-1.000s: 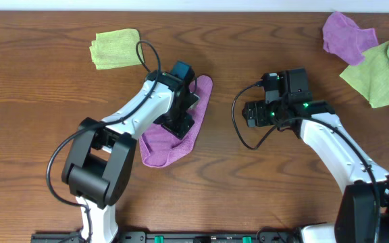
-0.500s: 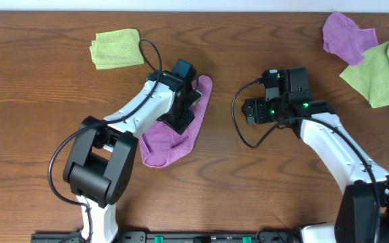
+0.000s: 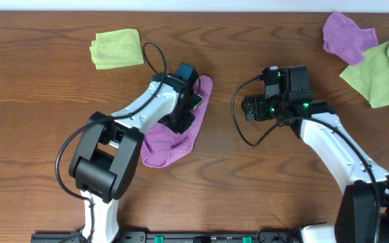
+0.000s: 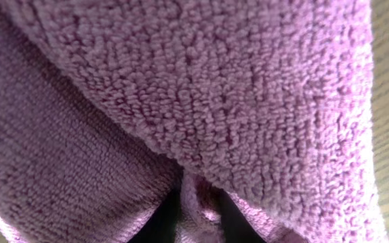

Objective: Fold the cloth

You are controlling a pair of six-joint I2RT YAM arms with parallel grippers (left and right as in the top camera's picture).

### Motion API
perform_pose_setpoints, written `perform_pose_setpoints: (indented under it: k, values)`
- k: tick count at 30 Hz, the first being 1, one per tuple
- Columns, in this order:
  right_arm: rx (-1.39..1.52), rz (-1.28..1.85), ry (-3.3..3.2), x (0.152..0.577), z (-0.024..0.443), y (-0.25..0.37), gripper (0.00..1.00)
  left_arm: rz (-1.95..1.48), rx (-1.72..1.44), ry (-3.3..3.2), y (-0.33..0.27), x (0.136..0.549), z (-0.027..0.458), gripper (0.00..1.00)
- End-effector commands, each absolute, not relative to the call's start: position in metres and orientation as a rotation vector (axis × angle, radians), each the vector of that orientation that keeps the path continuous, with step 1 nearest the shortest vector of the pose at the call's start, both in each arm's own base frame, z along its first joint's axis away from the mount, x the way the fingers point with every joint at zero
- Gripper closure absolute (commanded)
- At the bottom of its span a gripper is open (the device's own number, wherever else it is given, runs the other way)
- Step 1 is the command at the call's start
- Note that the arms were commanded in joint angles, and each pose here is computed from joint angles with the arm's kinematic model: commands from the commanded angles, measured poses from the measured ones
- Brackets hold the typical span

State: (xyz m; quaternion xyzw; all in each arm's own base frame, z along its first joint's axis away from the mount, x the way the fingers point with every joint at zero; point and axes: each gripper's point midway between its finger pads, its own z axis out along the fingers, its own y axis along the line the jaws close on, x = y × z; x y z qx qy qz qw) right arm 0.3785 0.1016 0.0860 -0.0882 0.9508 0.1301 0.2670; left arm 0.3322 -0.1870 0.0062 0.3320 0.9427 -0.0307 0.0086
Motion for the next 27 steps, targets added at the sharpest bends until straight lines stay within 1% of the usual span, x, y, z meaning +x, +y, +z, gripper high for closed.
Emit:
perform_pose_setpoints:
  k: [1,7,10,13,20,23,27]
  values:
    - [-0.244,0.34,2.518,0.386,0.103,0.099,0.15,-0.061,1.025,2.962,-0.183,0.332,0.002,0.94]
    - [-0.244,0.341,2.519,0.386,0.102,0.1,0.15,-0.05,0.977,3.007,-0.179,0.326,0.004,0.94]
    - [-0.245,0.34,2.518,0.387,0.103,0.1,0.15,-0.051,0.959,3.031,-0.178,0.323,0.014,0.94]
    - [-0.245,0.34,2.517,0.387,0.103,0.1,0.15,-0.058,0.958,3.024,-0.18,0.324,0.035,0.94]
    - [-0.245,0.341,2.514,0.387,0.103,0.1,0.15,-0.083,0.926,2.915,-0.185,0.336,0.104,0.94]
    - [-0.245,0.341,2.505,0.389,0.104,0.1,0.15,-0.095,0.929,2.924,-0.182,0.326,0.121,0.94]
    - [-0.254,0.361,2.472,0.394,0.109,0.104,0.15,-0.12,0.93,3.047,-0.173,0.295,0.125,0.94]
